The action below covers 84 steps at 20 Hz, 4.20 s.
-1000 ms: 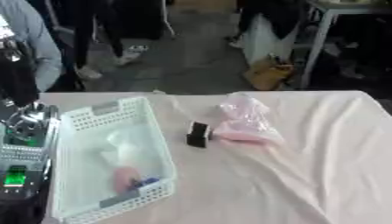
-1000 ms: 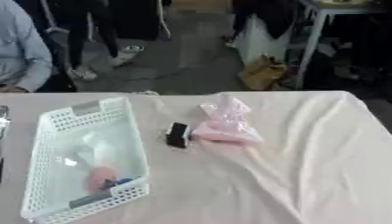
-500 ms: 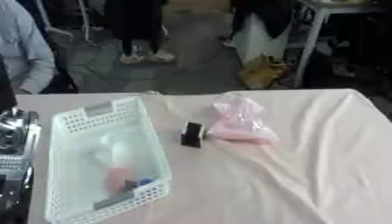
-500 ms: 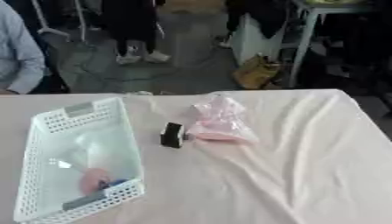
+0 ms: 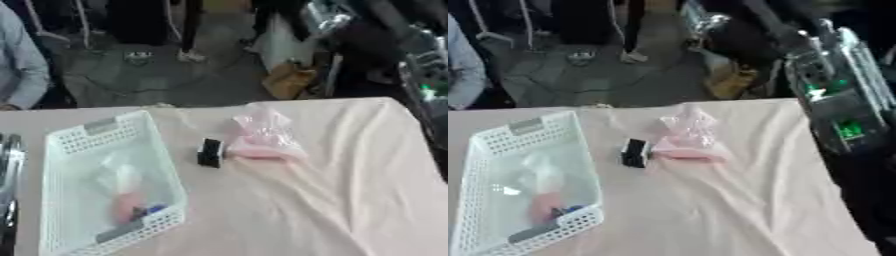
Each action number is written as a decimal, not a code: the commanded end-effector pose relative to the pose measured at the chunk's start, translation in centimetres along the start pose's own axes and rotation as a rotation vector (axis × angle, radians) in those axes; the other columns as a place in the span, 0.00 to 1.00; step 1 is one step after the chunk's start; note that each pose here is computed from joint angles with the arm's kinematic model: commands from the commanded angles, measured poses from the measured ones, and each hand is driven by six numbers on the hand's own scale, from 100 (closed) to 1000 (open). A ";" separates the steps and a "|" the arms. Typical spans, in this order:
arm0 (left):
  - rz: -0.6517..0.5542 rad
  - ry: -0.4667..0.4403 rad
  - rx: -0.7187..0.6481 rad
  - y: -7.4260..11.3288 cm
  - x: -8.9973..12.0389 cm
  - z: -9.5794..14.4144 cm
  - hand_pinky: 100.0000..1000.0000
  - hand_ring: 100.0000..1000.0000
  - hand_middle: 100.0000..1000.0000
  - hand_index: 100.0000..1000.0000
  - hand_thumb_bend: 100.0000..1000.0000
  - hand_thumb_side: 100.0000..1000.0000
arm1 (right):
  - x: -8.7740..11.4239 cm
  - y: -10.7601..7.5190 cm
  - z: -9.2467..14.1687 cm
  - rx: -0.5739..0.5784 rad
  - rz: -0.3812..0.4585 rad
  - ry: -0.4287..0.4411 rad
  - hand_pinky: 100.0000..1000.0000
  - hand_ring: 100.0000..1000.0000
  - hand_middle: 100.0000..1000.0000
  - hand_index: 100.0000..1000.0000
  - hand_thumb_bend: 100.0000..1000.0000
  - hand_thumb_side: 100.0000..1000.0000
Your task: Pick up objects on the table and place them in the box.
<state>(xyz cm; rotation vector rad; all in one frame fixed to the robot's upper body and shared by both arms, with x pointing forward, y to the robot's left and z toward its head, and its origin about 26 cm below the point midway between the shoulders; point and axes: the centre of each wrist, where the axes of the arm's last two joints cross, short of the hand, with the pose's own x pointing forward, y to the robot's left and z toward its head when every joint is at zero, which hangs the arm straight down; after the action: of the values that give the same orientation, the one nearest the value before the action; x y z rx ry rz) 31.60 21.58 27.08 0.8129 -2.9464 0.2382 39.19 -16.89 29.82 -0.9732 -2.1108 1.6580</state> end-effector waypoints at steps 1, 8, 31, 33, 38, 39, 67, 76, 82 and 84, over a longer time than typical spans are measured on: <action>0.033 -0.022 0.012 -0.4 0.6 -0.8 0.81 0.92 0.80 0.88 0.00 0.82 | -0.7 1.9 -1.7 0.111 0.056 0.037 0.86 0.90 0.90 0.88 0.00 0.97; 0.069 -0.035 0.026 -1.0 1.0 -1.4 0.81 0.92 0.80 0.88 0.00 0.82 | -2.0 7.9 -4.1 0.338 0.134 0.115 0.88 0.90 0.89 0.87 0.00 0.91; 0.130 -0.077 0.087 -2.1 1.9 -3.0 0.82 0.92 0.80 0.87 0.00 0.81 | -4.3 15.6 -2.8 0.546 0.048 0.078 0.97 1.00 1.00 1.00 0.54 0.77; 0.130 -0.077 0.089 -2.1 1.9 -3.0 0.82 0.92 0.79 0.87 0.00 0.80 | -4.2 15.6 -2.8 0.561 0.026 0.069 0.97 1.00 1.00 1.00 0.54 0.78; 0.131 -0.081 0.090 -2.1 1.9 -3.1 0.82 0.92 0.79 0.87 0.00 0.80 | -4.0 15.6 -2.9 0.638 0.008 0.051 0.97 1.00 1.00 1.00 0.54 0.74; 0.131 -0.081 0.091 -2.1 1.9 -3.1 0.82 0.92 0.79 0.87 0.00 0.80 | -4.0 15.5 -2.9 0.647 0.011 0.051 0.97 1.00 1.00 1.00 0.54 0.74; 0.143 -0.087 0.102 -2.3 2.1 -3.3 0.82 0.92 0.78 0.83 0.00 0.79 | -4.0 13.1 -4.0 0.401 0.123 0.360 0.99 1.00 0.96 1.00 0.37 0.95; 0.142 -0.087 0.110 -2.3 2.0 -3.3 0.82 0.92 0.78 0.83 0.00 0.79 | -4.0 14.2 -3.7 0.596 0.089 0.361 0.98 1.00 0.95 1.00 0.33 0.95; 0.142 -0.087 0.114 -2.3 2.1 -3.3 0.82 0.92 0.78 0.83 0.00 0.79 | -4.0 14.2 -3.6 0.645 0.067 0.329 0.99 1.00 0.96 1.00 0.39 0.92; 0.143 -0.087 0.115 -2.3 2.1 -3.4 0.82 0.92 0.78 0.83 0.00 0.79 | -4.1 14.3 -3.4 0.653 0.063 0.314 0.99 1.00 0.97 1.00 0.41 0.92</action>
<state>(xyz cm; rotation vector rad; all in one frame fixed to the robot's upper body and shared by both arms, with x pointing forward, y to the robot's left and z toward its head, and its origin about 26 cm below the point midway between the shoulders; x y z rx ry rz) 31.46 19.12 30.16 0.6431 -3.0727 0.3694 48.79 -15.29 16.81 -0.9766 -1.1943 1.8882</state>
